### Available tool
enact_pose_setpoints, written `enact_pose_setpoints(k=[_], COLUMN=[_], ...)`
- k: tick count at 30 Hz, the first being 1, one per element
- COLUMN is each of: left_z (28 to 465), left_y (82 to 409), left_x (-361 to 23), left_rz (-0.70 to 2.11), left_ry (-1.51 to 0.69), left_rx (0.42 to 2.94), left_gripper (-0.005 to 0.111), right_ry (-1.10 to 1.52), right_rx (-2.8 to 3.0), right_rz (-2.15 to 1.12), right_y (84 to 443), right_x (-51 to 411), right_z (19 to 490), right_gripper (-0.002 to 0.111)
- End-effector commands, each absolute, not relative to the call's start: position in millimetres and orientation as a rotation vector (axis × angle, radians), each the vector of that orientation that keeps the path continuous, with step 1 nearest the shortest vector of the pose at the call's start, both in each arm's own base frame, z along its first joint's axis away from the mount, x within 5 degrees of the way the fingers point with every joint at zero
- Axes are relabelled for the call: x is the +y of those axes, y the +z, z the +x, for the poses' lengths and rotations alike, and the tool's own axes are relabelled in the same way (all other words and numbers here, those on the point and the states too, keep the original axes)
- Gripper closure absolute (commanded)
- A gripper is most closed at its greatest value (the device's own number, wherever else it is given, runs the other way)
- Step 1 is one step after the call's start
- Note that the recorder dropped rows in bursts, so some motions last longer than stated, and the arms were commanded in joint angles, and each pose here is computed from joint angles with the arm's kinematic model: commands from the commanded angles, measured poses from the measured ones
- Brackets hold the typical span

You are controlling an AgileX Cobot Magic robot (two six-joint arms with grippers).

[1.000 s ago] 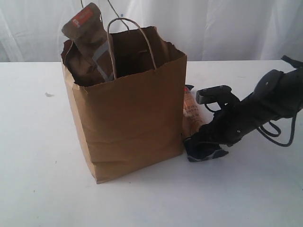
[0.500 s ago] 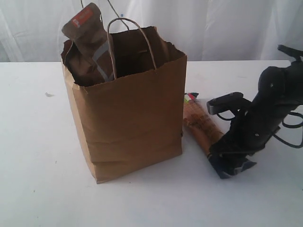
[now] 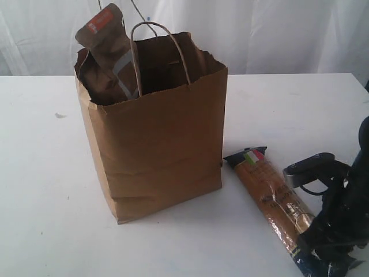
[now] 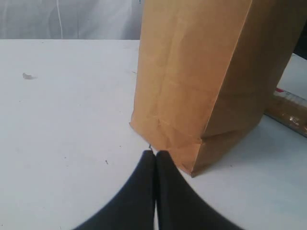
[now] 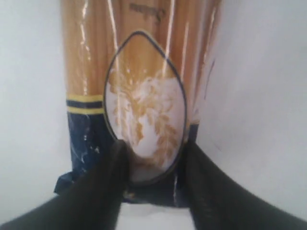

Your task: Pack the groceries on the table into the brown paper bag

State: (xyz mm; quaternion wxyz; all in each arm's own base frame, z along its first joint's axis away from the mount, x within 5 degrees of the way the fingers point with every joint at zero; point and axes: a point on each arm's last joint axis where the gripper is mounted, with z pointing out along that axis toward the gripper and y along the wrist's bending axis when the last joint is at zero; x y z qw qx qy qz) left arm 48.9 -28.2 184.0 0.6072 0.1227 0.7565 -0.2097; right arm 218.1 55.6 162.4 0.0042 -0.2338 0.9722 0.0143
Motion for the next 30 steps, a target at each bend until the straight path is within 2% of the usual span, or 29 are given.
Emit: enact_pose_setpoints(k=[1,3,10,17,30], left_z=[48.7,48.7,48.7,48.7,48.7], left_y=[182.6,182.6,182.6,182.6,182.6], left_x=[-28.1,-28.1,-28.1,-28.1,-28.1], left_rz=[0.277,0.277,0.277,0.277,0.279], left_ry=[-0.487,-0.487,-0.487,-0.487,-0.486], left_rx=[1.751,1.751,1.751,1.751,1.750], left_gripper=[0.107,0.107,0.107,0.107,0.107], right_ry=[0.061,0.111,0.235,0.181,0.188], right_rx=[3.025,2.987,2.754,2.591,2.655], right_rz=[-0.703,-0.677,-0.663,-0.664,-0.802], right_y=[168.8,170.5,190.8,203.9,167.0], right_x=[54.1,57.7,72.4,76.4,108.1], right_z=[215.2,217.5,244.0,271.3,319.7], right_gripper=[0.032,0.029,0.030,0.030,0.027])
